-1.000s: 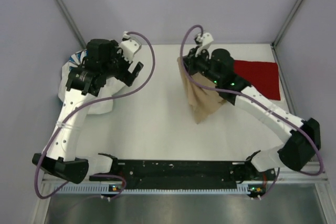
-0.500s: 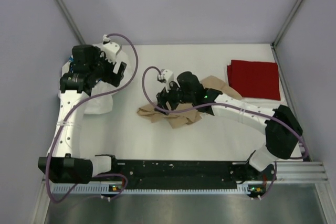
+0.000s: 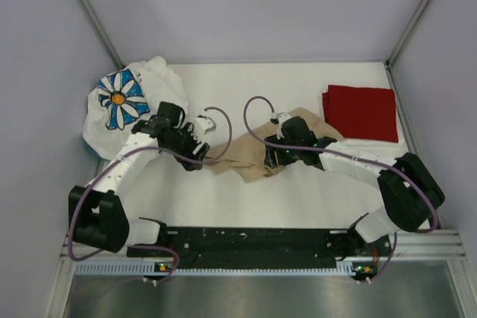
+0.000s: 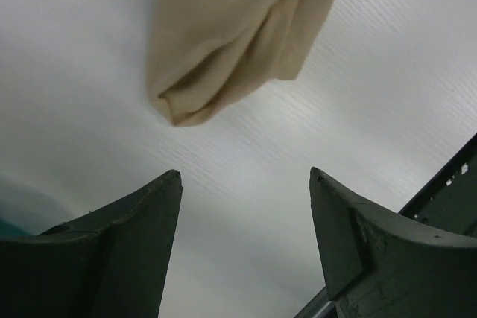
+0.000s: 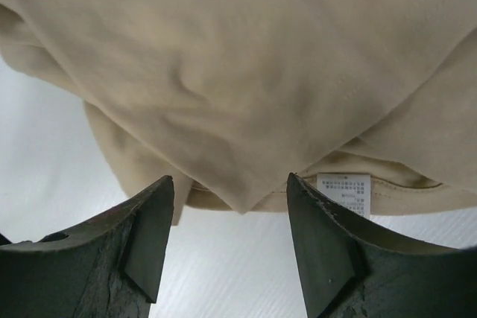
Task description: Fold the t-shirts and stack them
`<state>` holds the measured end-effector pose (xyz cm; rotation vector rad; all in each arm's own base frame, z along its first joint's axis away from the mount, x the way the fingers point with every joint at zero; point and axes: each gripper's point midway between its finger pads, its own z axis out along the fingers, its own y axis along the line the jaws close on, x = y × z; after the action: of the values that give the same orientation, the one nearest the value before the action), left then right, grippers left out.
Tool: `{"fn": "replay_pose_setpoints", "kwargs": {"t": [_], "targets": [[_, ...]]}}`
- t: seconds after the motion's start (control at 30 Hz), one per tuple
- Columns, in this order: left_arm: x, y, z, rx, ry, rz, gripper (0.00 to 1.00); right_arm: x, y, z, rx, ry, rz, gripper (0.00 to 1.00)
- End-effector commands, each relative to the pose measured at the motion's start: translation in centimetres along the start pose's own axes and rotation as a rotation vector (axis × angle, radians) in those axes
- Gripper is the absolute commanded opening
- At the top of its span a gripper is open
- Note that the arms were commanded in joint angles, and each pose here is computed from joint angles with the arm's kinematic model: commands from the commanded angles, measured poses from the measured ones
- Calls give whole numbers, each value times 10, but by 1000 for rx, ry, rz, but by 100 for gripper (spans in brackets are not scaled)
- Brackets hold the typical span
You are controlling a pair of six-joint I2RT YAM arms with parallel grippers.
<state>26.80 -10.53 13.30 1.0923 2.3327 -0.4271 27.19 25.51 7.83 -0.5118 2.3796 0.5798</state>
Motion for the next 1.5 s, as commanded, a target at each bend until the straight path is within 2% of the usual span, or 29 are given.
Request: {"fn": "replay_pose_setpoints", "kwargs": {"t": [0.0,0.2,0.23,0.33,0.4,0.43,0.5,0.53,0.6,0.7,0.73,0.8,0.9,1.03,1.1,1.17,1.3,1.47], "targets": [[18,-14,31,19,65,86,75,0,-19,19,30,0,153,61],[27,-25,67,60,135,151,78,-1,-29,41,22,-1,225,54],[25,-24,72,59,131,166,79,1,-29,43,14,8,229,49],[19,-25,88,57,133,208,81,-6,-24,46,-16,-12,230,19],[15,-24,99,56,140,224,81,-13,-23,41,-19,-27,220,6],[13,-21,103,44,148,234,81,-21,-22,37,-18,-47,208,1],[14,-11,113,16,192,229,78,-33,-24,22,14,-65,175,0],[14,-3,116,-17,212,227,73,-44,-23,10,24,-93,149,0],[13,11,122,-66,241,216,55,-68,-24,-12,39,-153,113,0],[-1,22,125,-96,217,196,11,-104,-21,-46,32,-246,70,0],[-6,26,123,-110,212,193,0,-117,-20,-59,27,-279,61,0],[-20,45,114,-194,206,192,0,-147,-21,-86,19,-353,50,0],[-54,88,70,-386,134,170,0,-188,-24,-128,18,-471,27,0],[-108,145,-37,-612,-44,122,0,-243,-29,-187,19,-622,-16,0],[-134,158,-96,-721,-120,138,0,-272,-30,-220,25,-698,-26,0],[-152,154,-144,-803,-180,180,0,-293,-29,-252,32,-769,-34,0],[-165,129,-210,-890,-276,268,0,-310,-16,-315,63,-910,-85,0],[-152,96,-250,-889,-284,307,0,-295,3,-363,62,-997,-135,0]]}}
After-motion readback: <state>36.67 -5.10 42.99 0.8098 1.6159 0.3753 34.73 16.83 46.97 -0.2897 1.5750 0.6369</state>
